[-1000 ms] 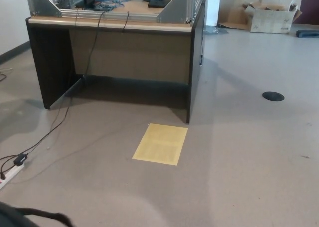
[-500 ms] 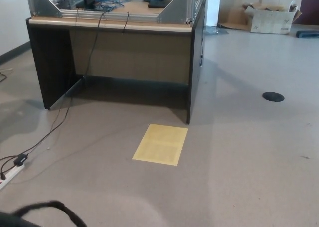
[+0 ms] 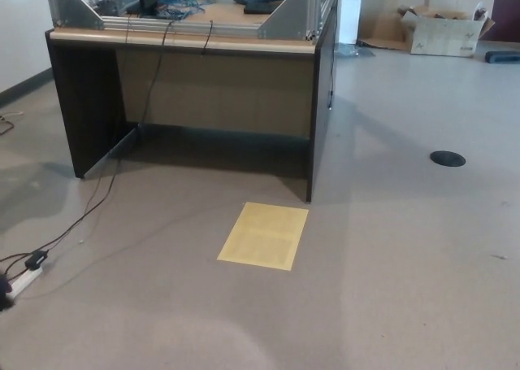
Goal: A person hands over a black lunchbag to the robot and the robot uses its left hand to grab the strips of the lunchbag, the gives it back to the person.
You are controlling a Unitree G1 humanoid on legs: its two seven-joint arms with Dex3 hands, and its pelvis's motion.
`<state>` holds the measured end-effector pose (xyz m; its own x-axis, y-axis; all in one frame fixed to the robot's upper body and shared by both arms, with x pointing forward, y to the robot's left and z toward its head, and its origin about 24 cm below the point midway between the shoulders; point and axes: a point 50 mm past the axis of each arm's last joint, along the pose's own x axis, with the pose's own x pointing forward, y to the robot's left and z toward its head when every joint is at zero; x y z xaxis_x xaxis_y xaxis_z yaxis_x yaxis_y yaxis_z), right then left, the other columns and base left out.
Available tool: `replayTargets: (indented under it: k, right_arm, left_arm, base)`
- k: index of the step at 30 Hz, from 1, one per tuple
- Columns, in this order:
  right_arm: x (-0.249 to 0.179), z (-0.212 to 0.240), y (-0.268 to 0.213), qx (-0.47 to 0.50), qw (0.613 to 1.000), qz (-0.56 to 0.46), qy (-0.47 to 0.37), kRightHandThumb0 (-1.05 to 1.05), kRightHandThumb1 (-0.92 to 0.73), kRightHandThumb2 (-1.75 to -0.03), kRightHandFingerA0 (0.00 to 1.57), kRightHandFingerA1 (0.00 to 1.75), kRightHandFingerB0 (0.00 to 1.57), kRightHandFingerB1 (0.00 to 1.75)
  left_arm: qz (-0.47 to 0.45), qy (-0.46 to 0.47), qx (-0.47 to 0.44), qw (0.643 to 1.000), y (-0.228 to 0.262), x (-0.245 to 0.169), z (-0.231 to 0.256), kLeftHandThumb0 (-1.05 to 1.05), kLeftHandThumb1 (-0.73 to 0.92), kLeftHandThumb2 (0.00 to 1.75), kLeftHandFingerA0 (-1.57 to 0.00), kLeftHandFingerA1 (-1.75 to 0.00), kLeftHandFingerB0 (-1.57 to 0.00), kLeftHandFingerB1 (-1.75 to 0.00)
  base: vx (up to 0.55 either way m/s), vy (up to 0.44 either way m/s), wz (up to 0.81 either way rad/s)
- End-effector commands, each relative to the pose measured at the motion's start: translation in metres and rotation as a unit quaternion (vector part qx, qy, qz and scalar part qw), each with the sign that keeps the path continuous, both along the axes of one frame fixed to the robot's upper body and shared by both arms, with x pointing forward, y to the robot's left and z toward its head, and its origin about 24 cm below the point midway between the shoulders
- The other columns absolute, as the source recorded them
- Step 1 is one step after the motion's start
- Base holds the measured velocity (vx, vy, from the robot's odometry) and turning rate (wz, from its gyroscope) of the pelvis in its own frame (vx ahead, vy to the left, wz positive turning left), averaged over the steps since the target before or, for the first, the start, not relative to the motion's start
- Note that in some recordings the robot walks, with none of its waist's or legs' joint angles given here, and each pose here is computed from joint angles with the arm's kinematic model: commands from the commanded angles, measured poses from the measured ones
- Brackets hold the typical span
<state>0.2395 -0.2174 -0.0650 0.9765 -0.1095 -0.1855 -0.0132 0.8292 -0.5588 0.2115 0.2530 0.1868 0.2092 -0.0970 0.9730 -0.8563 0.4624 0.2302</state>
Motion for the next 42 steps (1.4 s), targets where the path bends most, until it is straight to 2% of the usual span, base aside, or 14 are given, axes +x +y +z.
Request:
replayTargets:
  k: [1, 5, 7, 13, 21, 22, 24, 28, 33, 37, 38, 39, 41, 42]
  right_arm:
    - [-0.004, -0.001, -0.008, -0.003, 1.000, -0.009, 0.007, -0.36, -0.63, -0.58, 0.50, 0.46, 0.47, 0.39]
    - [0.000, 0.001, -0.007, -0.004, 1.000, -0.010, 0.003, -0.36, -0.63, -0.58, 0.51, 0.46, 0.47, 0.39]
    - [0.001, 0.002, -0.006, 0.006, 1.000, -0.012, -0.001, -0.36, -0.62, -0.58, 0.52, 0.47, 0.48, 0.39]
    - [0.003, 0.004, -0.007, 0.000, 1.000, -0.007, -0.004, -0.38, -0.64, -0.59, 0.51, 0.45, 0.47, 0.39]
    - [0.005, 0.005, -0.006, 0.003, 1.000, -0.007, -0.006, -0.38, -0.64, -0.59, 0.51, 0.45, 0.47, 0.39]
    - [0.016, 0.013, -0.007, 0.004, 1.000, -0.014, -0.018, -0.37, -0.62, -0.58, 0.51, 0.46, 0.48, 0.39]
    - [0.024, 0.018, -0.005, 0.004, 1.000, -0.012, -0.025, -0.38, -0.62, -0.58, 0.52, 0.47, 0.48, 0.40]
    - [0.024, 0.018, -0.004, 0.006, 1.000, -0.012, -0.026, -0.37, -0.61, -0.58, 0.53, 0.47, 0.49, 0.40]
    - [0.023, 0.018, -0.004, 0.002, 1.000, 0.005, -0.024, -0.35, -0.64, -0.59, 0.51, 0.47, 0.47, 0.39]
    - [0.027, 0.019, -0.003, -0.001, 1.000, 0.008, -0.019, -0.35, -0.64, -0.59, 0.51, 0.47, 0.48, 0.39]
    - [0.026, 0.019, -0.003, -0.001, 1.000, 0.008, -0.019, -0.35, -0.63, -0.58, 0.52, 0.48, 0.47, 0.39]
    - [0.026, 0.018, -0.003, -0.002, 1.000, 0.008, -0.019, -0.35, -0.63, -0.58, 0.52, 0.48, 0.47, 0.39]
    - [0.026, 0.019, -0.003, -0.001, 1.000, 0.006, -0.022, -0.34, -0.64, -0.58, 0.52, 0.47, 0.48, 0.39]
    - [0.026, 0.019, -0.003, 0.001, 1.000, 0.005, -0.023, -0.34, -0.64, -0.58, 0.52, 0.47, 0.48, 0.39]
  left_arm:
    - [-0.039, -0.048, 0.070, 0.996, -0.015, 0.028, 0.032, -0.10, 0.52, 0.58, -0.88, -1.73, -0.72, -1.61]
    - [-0.056, -0.086, 0.090, 0.991, -0.036, 0.056, 0.063, -0.09, 0.57, 0.54, -0.83, -1.75, -0.65, -1.64]
    - [-0.070, -0.097, 0.106, 0.987, -0.047, 0.068, 0.077, -0.09, 0.60, 0.55, -0.76, -1.75, -0.54, -1.70]
    - [-0.104, -0.096, 0.116, 0.983, -0.087, 0.095, 0.116, -0.13, 0.58, 0.53, -0.78, -1.75, -0.59, -1.64]
    - [-0.107, -0.104, 0.116, 0.982, -0.096, 0.104, 0.127, -0.14, 0.57, 0.54, -0.78, -1.75, -0.59, -1.65]
    - [-0.133, -0.089, 0.122, 0.980, -0.143, 0.123, 0.163, -0.19, 0.54, 0.52, -0.80, -1.73, -0.56, -1.57]
    - [-0.130, -0.078, 0.136, 0.979, -0.164, 0.128, 0.181, -0.19, 0.54, 0.52, -0.79, -1.74, -0.56, -1.58]
    - [-0.133, -0.069, 0.139, 0.979, -0.179, 0.133, 0.188, -0.16, 0.56, 0.51, -0.74, -1.75, -0.57, -1.64]
    - [-0.139, -0.055, 0.150, 0.977, -0.199, 0.138, 0.191, -0.21, 0.57, 0.51, -0.71, -1.73, -0.51, -1.58]
    - [-0.154, -0.041, 0.152, 0.975, -0.212, 0.139, 0.189, -0.19, 0.55, 0.54, -0.72, -1.73, -0.61, -1.59]
    - [-0.160, -0.038, 0.158, 0.974, -0.219, 0.139, 0.186, -0.28, 0.51, 0.52, -0.74, -1.66, -0.75, -1.38]
    - [-0.166, -0.035, 0.164, 0.972, -0.226, 0.138, 0.183, -0.28, 0.51, 0.52, -0.74, -1.66, -0.75, -1.38]
    - [-0.172, -0.041, 0.169, 0.970, -0.234, 0.136, 0.180, -0.24, 0.54, 0.54, -0.74, -1.72, -0.64, -1.57]
    - [-0.170, -0.049, 0.173, 0.969, -0.238, 0.136, 0.179, -0.24, 0.54, 0.54, -0.74, -1.72, -0.64, -1.57]
  base:
    - [0.00, 0.000, 0.00]
    - [0.00, 0.000, 0.00]
    - [0.00, 0.000, 0.00]
    - [0.00, 0.000, 0.00]
    - [0.00, 0.000, 0.00]
    - [0.00, 0.000, 0.00]
    - [0.00, 0.000, 0.00]
    - [0.00, 0.000, 0.00]
    - [0.00, 0.000, 0.00]
    - [0.00, 0.000, 0.00]
    - [0.00, 0.000, 0.00]
    - [0.00, 0.000, 0.00]
    - [0.00, 0.000, 0.00]
    - [0.00, 0.000, 0.00]
